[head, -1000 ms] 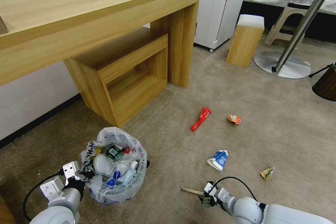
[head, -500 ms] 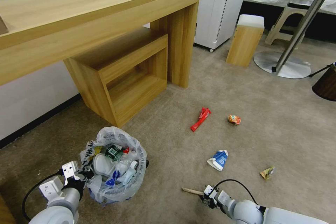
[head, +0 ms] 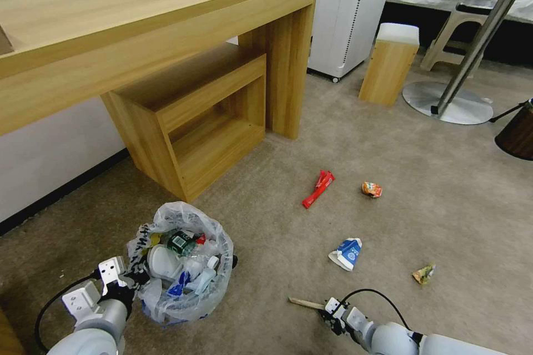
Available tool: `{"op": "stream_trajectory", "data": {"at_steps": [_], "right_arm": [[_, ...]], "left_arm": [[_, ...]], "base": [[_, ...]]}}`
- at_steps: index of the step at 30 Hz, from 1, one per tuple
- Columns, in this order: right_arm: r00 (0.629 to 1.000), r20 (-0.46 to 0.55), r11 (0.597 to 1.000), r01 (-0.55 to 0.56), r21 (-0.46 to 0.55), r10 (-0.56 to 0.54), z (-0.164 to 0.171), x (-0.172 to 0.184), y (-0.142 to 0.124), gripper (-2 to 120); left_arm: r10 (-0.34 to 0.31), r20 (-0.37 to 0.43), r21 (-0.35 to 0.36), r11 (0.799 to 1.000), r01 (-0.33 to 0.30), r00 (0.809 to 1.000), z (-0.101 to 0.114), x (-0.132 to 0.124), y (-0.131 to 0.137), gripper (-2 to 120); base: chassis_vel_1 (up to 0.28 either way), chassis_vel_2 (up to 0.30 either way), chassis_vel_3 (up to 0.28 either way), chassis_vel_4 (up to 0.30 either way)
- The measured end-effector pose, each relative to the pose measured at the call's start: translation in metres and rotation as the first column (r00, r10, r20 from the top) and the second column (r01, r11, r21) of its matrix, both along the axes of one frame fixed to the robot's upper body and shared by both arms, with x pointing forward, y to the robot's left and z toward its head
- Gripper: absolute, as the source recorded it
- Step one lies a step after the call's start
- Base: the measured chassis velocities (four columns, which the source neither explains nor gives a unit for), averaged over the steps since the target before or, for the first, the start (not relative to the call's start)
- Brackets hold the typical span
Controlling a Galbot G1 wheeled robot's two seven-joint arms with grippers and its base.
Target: Pick up the trash bin and place the garbage on the floor into it.
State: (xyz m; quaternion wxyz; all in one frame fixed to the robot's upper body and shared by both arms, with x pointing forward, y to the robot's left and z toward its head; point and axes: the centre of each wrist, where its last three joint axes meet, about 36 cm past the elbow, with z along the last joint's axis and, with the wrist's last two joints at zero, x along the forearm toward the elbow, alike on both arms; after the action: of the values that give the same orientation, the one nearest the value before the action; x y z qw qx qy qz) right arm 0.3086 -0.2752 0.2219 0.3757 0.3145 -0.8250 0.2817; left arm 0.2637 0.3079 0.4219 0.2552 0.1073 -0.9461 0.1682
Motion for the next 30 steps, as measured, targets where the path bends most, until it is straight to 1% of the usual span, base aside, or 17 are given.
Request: {"op": "stream_trajectory", "data": {"at_steps": [9,10,13,16,17,19,29,30], "right_arm": [[1.000,-0.004,1.000,0.003,-0.002,-0.003,-0.0051,-0.0060,-0.0022,36],[1.000,-0.005,1.000,0.003,-0.002,-0.003,-0.0071,-0.0079,-0.0017,32],[1.000,-0.004,1.000,0.003,0.000,-0.003,-0.0077,-0.0085,-0.0016,30],[1.000,0.000,1.000,0.003,0.000,-0.003,-0.0071,-0.0080,-0.0040,19],[1.000,0.000,1.000,0.003,0.000,-0.003,-0.0071,-0.0080,-0.0040,19],[1.000,0.004,1.000,0.005,-0.001,-0.005,-0.0067,-0.0076,-0.0064,12],[1.000,0.015,1.000,0.016,0.018,-0.017,-0.0040,-0.0088,-0.0061,12],[0.999,0.027,0.999,0.023,0.031,-0.024,0.0010,-0.0069,-0.0071,9]], "left_arm": [[-0.001,0.002,-0.003,1.000,0.001,1.000,0.0006,-0.0003,-0.0016,0],[0.000,0.002,-0.003,1.000,0.000,1.000,0.0004,-0.0007,-0.0018,0],[0.001,0.001,-0.002,1.000,-0.001,1.000,0.0003,-0.0010,-0.0016,0],[0.004,-0.001,-0.001,1.000,-0.004,1.000,-0.0010,-0.0009,-0.0012,0],[0.004,-0.001,-0.001,1.000,-0.004,1.000,-0.0010,-0.0009,-0.0012,0],[0.007,0.000,-0.002,1.000,-0.007,1.000,-0.0018,-0.0006,-0.0014,0],[0.011,-0.006,0.000,1.000,-0.011,1.000,-0.0044,-0.0008,-0.0006,0],[0.011,-0.006,0.001,1.000,-0.011,1.000,-0.0045,-0.0009,-0.0004,0]], "base": [[0.000,0.000,0.000,0.000],[0.000,0.000,0.000,0.000],[0.000,0.000,0.000,0.000],[0.000,0.000,0.000,0.000],[0.000,0.000,0.000,0.000],[0.000,0.000,0.000,0.000],[0.000,0.000,0.000,0.000],[0.000,0.000,0.000,0.000]]}}
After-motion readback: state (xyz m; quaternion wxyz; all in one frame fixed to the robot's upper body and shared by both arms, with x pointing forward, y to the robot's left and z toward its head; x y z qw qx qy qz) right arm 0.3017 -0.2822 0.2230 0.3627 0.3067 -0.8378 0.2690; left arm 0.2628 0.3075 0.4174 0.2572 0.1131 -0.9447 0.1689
